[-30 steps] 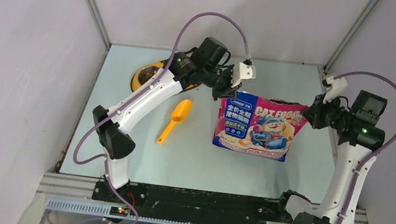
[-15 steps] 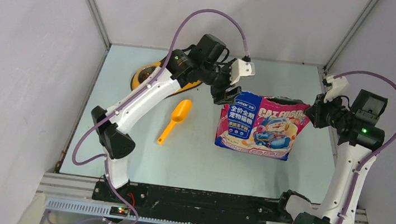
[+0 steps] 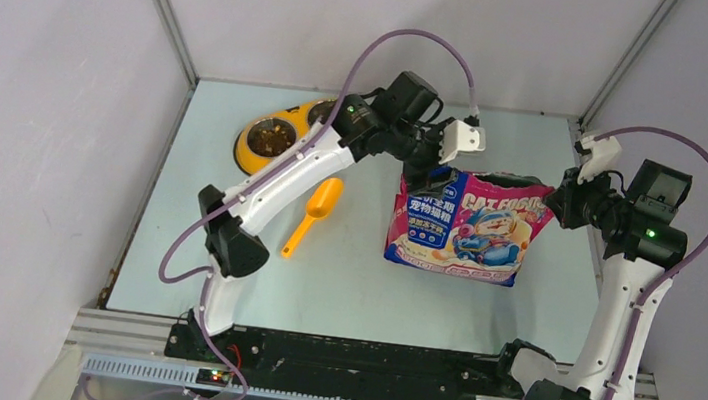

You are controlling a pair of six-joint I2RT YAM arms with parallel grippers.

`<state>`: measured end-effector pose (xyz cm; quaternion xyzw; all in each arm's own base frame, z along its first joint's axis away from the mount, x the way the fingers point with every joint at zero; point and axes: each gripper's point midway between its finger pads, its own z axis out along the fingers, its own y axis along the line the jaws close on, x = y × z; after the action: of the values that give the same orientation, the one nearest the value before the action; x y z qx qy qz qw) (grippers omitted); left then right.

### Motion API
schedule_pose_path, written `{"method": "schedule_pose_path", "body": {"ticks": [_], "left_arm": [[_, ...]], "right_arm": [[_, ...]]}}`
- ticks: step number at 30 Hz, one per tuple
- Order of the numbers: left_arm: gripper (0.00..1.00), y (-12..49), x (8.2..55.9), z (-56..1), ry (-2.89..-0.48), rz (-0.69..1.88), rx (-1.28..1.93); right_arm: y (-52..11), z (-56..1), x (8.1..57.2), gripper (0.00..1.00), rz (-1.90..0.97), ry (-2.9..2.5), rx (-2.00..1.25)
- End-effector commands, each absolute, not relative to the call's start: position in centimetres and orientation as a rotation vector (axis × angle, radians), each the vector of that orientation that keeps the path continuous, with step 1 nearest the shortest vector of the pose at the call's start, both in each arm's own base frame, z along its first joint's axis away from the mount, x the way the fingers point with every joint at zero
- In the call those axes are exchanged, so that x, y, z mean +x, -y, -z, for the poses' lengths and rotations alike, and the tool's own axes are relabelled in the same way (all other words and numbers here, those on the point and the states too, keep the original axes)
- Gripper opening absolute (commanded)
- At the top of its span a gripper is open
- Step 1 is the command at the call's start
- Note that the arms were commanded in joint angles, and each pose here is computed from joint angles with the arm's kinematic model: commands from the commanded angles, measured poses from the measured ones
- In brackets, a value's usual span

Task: Serve the pet food
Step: Close the pet food bag at the center of the board.

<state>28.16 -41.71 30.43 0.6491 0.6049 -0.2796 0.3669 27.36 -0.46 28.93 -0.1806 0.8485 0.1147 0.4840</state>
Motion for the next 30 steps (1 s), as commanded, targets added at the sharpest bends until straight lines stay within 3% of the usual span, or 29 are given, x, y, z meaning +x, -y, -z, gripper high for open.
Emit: {"method": "schedule_pose_path", "body": {"ticks": [1, 3, 4, 8, 10, 18, 20, 21, 22, 23, 25, 30], "left_arm": [[0.70, 42.3, 28.7, -30.8, -1.529, 0.687, 1.663], [0.57, 42.6, 28.7, -30.7, -1.527, 0.687, 1.663], [0.43, 42.6, 28.9, -30.8, -1.529, 0.683, 1.658], [0.05, 42.8, 29.3, -30.9, -1.539, 0.658, 1.636], [0.00, 42.7, 29.5, -31.1, -1.550, 0.644, 1.616], [0.00, 40.7, 30.4, -33.1, -1.580, 0.537, 1.491], [0.00, 40.2, 29.8, -33.6, -1.574, 0.548, 1.491], [0.00, 40.2, 29.5, -33.6, -1.575, 0.564, 1.494], [0.00, 40.2, 29.3, -33.5, -1.579, 0.573, 1.496], [0.00, 40.3, 29.1, -33.5, -1.580, 0.588, 1.499], [0.00, 40.5, 28.9, -33.2, -1.586, 0.608, 1.506], [0.00, 40.8, 28.7, -32.7, -1.605, 0.643, 1.508]], "right_arm": [[1.5, -32.3, 28.8, 0.00, -0.143, -1.930, -0.488], [1.5, -32.3, 28.8, 0.00, -0.140, -1.925, -0.492], [1.5, -32.1, 28.8, 0.00, -0.139, -1.925, -0.493], [1.4, -32.0, 28.9, 0.00, -0.135, -1.925, -0.496], [1.6, -32.1, 28.9, 0.00, -0.126, -1.923, -0.494], [2.6, -32.5, 29.0, 0.00, -0.025, -1.908, -0.532], [1.4, -32.5, 28.1, 0.11, -0.049, -1.890, -0.621], [0.3, -32.7, 27.8, 0.28, -0.066, -1.855, -0.701], [-0.5, -32.9, 27.1, 0.37, -0.079, -1.836, -0.742], [-1.8, -33.2, 26.8, 0.54, -0.101, -1.790, -0.824], [-3.8, -33.9, 26.1, 0.68, -0.141, -1.737, -0.920], [-7.3, -33.9, 26.7, 0.76, -0.244, -1.685, -1.048]]}}
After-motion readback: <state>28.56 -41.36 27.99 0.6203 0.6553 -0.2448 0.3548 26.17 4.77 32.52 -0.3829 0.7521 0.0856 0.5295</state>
